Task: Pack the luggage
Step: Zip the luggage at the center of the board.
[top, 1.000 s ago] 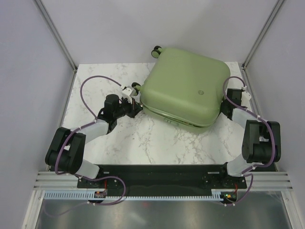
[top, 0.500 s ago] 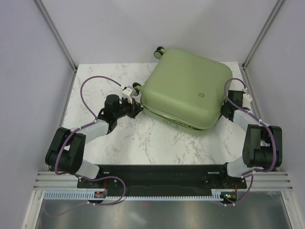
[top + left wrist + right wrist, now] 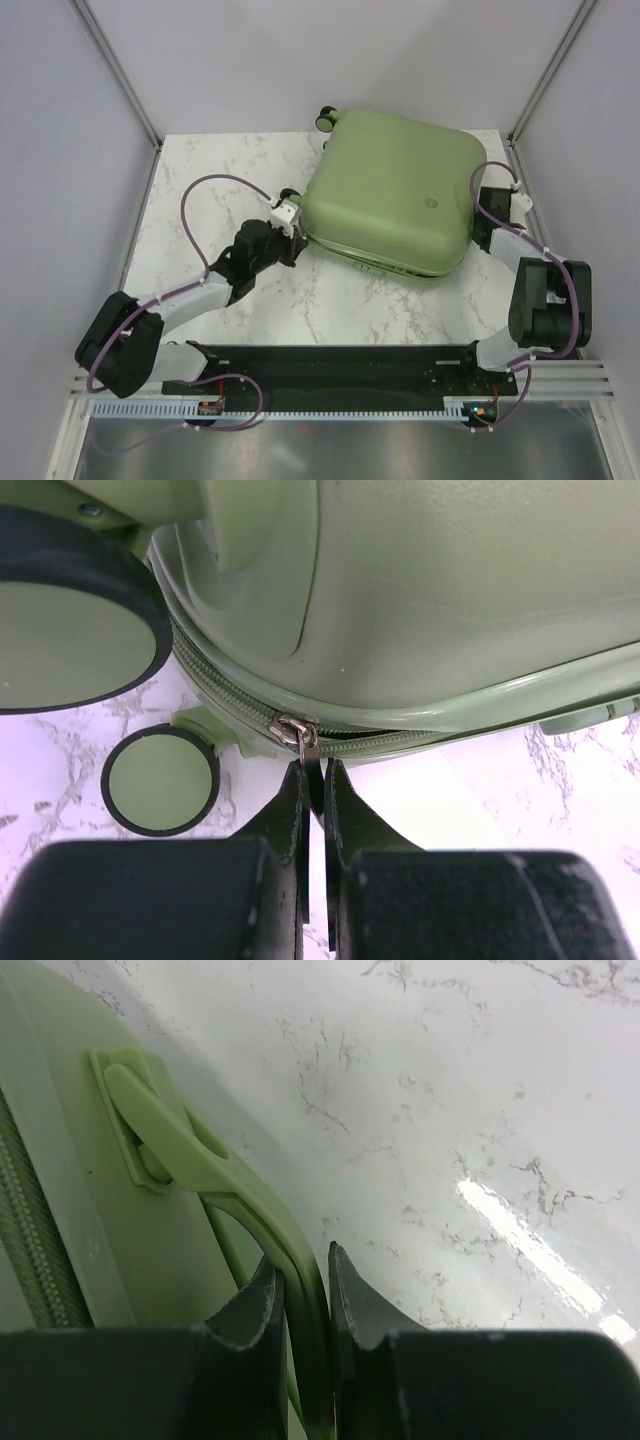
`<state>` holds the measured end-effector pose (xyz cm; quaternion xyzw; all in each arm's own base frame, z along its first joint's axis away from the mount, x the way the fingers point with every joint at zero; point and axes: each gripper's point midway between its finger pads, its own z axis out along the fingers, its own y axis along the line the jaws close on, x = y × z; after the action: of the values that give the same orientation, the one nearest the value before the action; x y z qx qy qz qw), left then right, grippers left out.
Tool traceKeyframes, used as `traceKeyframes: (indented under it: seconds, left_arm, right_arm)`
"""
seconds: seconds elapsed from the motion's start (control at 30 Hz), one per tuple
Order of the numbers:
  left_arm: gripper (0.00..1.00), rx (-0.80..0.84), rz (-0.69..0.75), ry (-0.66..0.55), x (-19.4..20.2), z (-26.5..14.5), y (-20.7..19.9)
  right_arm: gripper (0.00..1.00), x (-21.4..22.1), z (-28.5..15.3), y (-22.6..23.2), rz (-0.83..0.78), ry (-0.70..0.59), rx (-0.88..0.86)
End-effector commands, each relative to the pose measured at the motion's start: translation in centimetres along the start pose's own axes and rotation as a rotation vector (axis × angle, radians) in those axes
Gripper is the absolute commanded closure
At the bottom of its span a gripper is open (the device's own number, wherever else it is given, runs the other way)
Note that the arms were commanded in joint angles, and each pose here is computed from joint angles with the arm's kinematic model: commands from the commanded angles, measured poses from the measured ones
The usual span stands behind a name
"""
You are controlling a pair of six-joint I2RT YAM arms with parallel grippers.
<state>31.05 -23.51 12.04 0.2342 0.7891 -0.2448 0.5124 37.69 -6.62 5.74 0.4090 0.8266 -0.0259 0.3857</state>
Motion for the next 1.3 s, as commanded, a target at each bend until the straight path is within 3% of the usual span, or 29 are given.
traceKeyframes:
  seconds: [0.0, 0.13, 0.53, 0.7, 0.87, 0.93, 0.97, 1.07, 1.17, 1.27]
  left_arm:
    - [0.98, 0.349, 0.082, -0.068, -1.4, -2.6, -10.0]
    - [0.98, 0.365, 0.058, -0.105, -2.2, -4.0, -10.7]
    - [0.98, 0.61, 0.041, -0.123, -4.8, -6.8, -16.5]
    - [0.98, 0.625, 0.041, -0.191, -7.7, -8.2, -17.4]
    - [0.98, 0.538, 0.027, -0.15, -7.1, -6.9, -16.1]
    - [0.98, 0.491, 0.012, -0.104, -5.7, -5.6, -15.1]
    - [0.98, 0.463, -0.002, -0.086, -5.3, -5.0, -14.4]
    - [0.98, 0.395, -0.069, -0.043, -4.0, -3.5, -12.1]
    - [0.98, 0.335, -0.102, -0.039, -4.0, -2.8, -10.6]
    - [0.98, 0.298, -0.144, -0.04, -4.4, -2.6, -9.7]
  right_arm:
    - [1.0, -0.6, 0.7, -1.7, 0.15, -0.086, 0.174]
    - [1.0, -1.7, 1.1, -1.9, 0.145, -0.127, 0.214]
    - [1.0, -1.6, 1.7, -2.1, 0.143, -0.152, 0.262]
    - [1.0, -1.3, 2.1, -2.3, 0.134, -0.147, 0.276]
    - [0.99, -0.7, 2.2, -1.5, 0.069, -0.094, 0.231]
    - [0.9, -0.9, 2.1, 0.1, 0.021, -0.055, 0.167]
    - [0.73, -1.1, 2.0, 0.7, -0.004, -0.043, 0.143]
    - [0.5, -1.2, 1.7, 2.9, -0.124, 0.048, 0.058]
    - [0.36, -1.0, 0.9, 3.9, -0.208, 0.126, 0.016]
    - [0.28, -1.0, 0.0, 4.5, -0.254, 0.167, -0.015]
